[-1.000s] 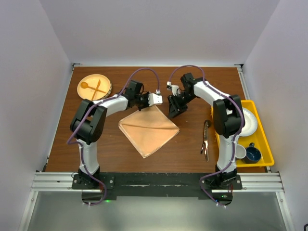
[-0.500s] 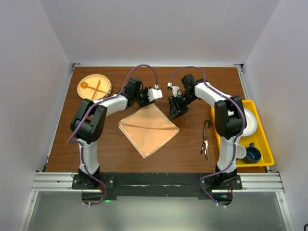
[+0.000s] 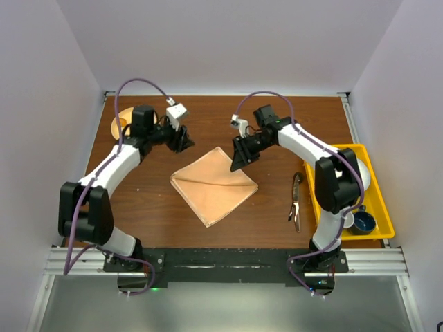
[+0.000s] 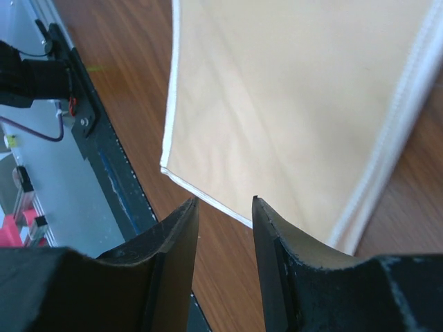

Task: Fold the napkin into a case and place the utensils inside
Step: Fold the top corner of the square-folded napkin at the center of the board, then smooth out the upper triangle-folded napkin at the center of the board.

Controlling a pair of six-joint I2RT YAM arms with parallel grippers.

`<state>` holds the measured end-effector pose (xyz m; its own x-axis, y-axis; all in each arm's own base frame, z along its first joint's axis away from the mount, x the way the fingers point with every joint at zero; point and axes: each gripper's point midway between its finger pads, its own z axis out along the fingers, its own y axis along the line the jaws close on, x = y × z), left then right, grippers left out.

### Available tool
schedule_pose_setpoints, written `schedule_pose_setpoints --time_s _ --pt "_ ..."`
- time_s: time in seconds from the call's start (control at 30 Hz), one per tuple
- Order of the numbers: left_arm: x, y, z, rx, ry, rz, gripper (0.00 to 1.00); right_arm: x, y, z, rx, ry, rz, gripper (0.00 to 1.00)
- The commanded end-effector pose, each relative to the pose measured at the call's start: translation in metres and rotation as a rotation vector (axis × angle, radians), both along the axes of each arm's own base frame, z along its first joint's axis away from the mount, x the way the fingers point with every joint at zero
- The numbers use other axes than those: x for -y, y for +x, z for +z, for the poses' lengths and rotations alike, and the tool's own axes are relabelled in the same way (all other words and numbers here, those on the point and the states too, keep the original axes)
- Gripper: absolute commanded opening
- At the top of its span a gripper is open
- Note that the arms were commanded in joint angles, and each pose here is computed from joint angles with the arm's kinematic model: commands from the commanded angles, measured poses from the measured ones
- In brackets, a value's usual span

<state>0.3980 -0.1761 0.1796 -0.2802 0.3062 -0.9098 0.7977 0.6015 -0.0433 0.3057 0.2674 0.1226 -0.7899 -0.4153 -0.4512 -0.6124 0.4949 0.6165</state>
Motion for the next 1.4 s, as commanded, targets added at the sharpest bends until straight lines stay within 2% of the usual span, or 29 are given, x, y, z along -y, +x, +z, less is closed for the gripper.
schedule_pose_setpoints --time_s 0.0,0.03,0.07,0.1,0.17,0.2,0.23,0.27,0.3,0.33,0.37,0.4,0.47,0.5,0.73,1.07,1.37 --pt "0.019 -0.074 -0.029 -0.372 -0.215 -0.046 0.48 -0.025 0.001 -0.005 -0.011 0.056 0.014 0.41" --pt "0.019 -0.085 -0.039 -0.436 -0.244 -0.032 0.47 -0.028 0.003 -0.007 -0.011 0.061 0.016 0.41" --pt "0.022 -0.085 -0.034 -0.429 -0.29 -0.051 0.47 -0.032 0.002 -0.008 -0.02 0.065 0.018 0.41" --pt "0.026 -0.089 -0.036 -0.501 -0.338 -0.027 0.48 -0.034 0.002 -0.012 -0.035 0.068 0.017 0.41" --pt "0.031 -0.088 -0.033 -0.507 -0.407 -0.041 0.54 -0.042 0.004 -0.011 -0.068 0.098 -0.01 0.46" --pt "0.034 -0.089 -0.034 -0.582 -0.457 -0.018 0.64 -0.046 0.001 -0.01 -0.095 0.122 -0.007 0.52" --pt "0.037 -0.086 -0.033 -0.568 -0.488 -0.026 0.7 -0.052 0.002 -0.006 -0.112 0.15 -0.02 0.66" --pt "0.039 -0.086 -0.034 -0.59 -0.51 -0.028 0.73 -0.057 -0.001 -0.003 -0.124 0.169 -0.014 0.72" --pt "0.041 -0.086 -0.037 -0.663 -0.549 -0.005 0.82 -0.061 -0.002 0.0 -0.122 0.194 -0.009 0.76" --pt "0.043 -0.082 -0.035 -0.65 -0.574 -0.01 0.85 -0.065 -0.007 0.004 -0.152 0.216 -0.01 0.84" --pt "0.043 -0.081 -0.035 -0.665 -0.592 0.0 0.97 -0.068 -0.011 0.005 -0.165 0.231 -0.007 0.87" --pt "0.045 -0.08 -0.038 -0.72 -0.622 0.024 1.0 -0.068 -0.018 0.001 -0.186 0.235 -0.009 0.91" --pt "0.047 -0.076 -0.039 -0.718 -0.654 0.03 1.0 -0.073 -0.024 0.003 -0.205 0.254 -0.012 0.93" --pt "0.048 -0.076 -0.045 -0.768 -0.67 0.052 1.0 -0.071 -0.028 -0.003 -0.227 0.248 -0.021 0.93" --pt "0.055 -0.072 -0.059 -0.849 -0.706 0.05 1.0 -0.065 -0.03 -0.029 -0.288 0.222 -0.039 0.93" --pt "0.053 -0.086 -0.102 -0.979 -0.677 0.088 1.0 -0.043 -0.027 -0.077 -0.393 0.163 -0.104 0.89" --pt "0.041 -0.08 -0.14 -1.023 -0.648 0.152 1.0 -0.015 -0.024 -0.109 -0.441 0.106 -0.152 0.87"
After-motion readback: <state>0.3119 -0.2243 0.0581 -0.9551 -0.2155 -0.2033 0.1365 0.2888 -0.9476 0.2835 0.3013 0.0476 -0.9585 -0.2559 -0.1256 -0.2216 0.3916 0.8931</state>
